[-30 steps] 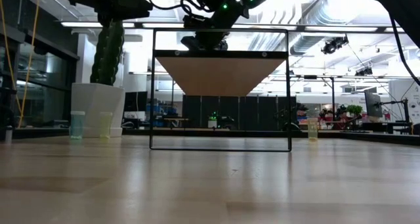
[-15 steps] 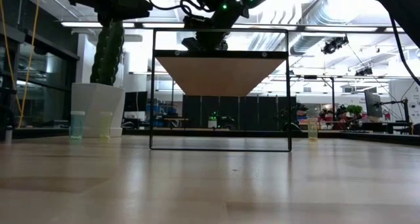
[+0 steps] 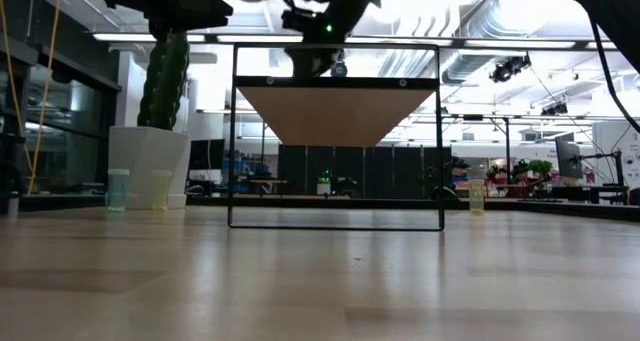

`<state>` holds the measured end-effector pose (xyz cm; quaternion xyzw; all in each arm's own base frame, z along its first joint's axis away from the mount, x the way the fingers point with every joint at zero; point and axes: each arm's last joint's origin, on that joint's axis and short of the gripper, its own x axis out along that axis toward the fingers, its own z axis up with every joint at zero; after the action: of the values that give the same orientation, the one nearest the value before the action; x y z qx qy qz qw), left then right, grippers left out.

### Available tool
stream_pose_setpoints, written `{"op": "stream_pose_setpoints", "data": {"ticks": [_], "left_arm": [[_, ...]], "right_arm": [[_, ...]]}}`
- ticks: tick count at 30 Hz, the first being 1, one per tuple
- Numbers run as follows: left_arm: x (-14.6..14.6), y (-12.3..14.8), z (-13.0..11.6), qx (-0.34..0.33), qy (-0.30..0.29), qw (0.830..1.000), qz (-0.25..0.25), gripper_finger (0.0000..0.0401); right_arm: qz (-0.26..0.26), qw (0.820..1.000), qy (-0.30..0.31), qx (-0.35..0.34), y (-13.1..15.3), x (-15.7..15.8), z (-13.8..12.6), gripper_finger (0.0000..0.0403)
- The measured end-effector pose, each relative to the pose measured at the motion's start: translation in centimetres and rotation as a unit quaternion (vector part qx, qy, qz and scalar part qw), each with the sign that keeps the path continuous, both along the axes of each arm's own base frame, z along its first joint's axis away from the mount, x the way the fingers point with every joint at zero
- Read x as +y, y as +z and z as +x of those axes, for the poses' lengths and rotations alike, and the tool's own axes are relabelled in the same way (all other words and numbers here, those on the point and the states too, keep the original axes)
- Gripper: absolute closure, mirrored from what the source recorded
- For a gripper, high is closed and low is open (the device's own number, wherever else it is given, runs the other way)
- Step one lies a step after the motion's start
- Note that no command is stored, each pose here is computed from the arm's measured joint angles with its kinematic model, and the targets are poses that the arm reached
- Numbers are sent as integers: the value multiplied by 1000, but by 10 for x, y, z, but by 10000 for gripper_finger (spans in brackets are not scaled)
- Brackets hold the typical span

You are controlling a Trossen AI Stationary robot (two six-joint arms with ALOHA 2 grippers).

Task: Pick and place medicine bottles onto shelf by color
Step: Put the top green pill bottle on the shelf aligned with the other green pill bottle

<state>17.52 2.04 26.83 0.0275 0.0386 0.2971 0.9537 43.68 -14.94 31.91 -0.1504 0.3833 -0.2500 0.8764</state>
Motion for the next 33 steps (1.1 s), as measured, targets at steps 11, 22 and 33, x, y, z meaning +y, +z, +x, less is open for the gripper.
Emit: {"op": "stream_pose_setpoints", "data": {"ticks": [11, 22, 33], "left_arm": [[0, -1, 0, 4, 0, 1000, 0, 238], [0, -2, 0, 11, 0, 1000, 0, 238], [0, -2, 0, 11, 0, 1000, 0, 238]], "right_arm": [[39, 998, 43, 25, 59, 23, -28, 198], [59, 997, 7, -56, 51, 84, -148, 198], [31, 937, 92, -336, -18, 133, -217, 198]]}}
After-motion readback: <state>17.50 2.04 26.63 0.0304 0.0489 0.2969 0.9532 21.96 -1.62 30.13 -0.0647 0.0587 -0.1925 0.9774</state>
